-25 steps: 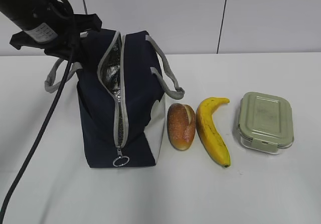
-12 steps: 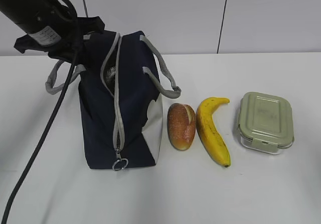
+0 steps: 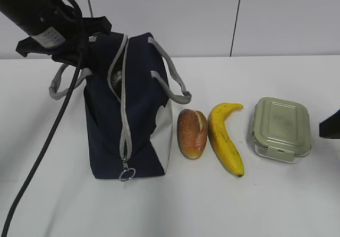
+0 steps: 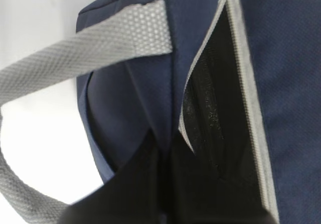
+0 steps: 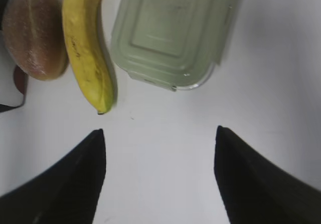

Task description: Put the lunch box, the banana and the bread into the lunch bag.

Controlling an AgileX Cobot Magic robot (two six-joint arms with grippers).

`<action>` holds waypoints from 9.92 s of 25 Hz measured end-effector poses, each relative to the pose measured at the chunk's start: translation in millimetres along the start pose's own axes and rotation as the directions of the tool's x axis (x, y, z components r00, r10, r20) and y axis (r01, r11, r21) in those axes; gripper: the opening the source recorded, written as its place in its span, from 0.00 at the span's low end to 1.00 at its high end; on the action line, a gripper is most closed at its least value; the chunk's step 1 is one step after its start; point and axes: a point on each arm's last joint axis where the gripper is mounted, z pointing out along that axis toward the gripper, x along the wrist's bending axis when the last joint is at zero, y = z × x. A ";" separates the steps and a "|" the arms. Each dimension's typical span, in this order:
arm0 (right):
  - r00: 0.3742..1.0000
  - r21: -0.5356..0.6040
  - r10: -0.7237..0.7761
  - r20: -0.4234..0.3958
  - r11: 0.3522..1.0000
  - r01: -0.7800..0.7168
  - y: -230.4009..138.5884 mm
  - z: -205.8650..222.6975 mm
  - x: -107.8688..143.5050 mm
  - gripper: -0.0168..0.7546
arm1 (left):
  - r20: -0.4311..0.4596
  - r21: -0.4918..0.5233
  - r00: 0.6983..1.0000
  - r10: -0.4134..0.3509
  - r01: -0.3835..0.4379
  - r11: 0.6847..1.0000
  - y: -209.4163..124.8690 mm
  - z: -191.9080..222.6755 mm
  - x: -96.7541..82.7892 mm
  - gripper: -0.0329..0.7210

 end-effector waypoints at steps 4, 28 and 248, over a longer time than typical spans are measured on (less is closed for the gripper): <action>0.996 0.023 0.067 -0.062 0.998 -0.065 17.0 22.1 -17.2 0.69 | 0.001 0.000 1.000 -0.001 0.001 1.000 0.0 0.0 -0.1 0.04; 0.964 0.132 0.229 -0.137 0.969 -0.211 49.2 70.5 -75.9 0.69 | 0.001 0.000 1.000 -0.001 0.001 1.000 0.0 0.0 -0.1 0.04; 0.970 0.607 -0.236 -0.057 0.763 0.221 100.9 201.7 97.0 0.57 | -0.066 0.092 0.994 0.085 -0.079 0.993 -7.5 -1.0 6.4 0.04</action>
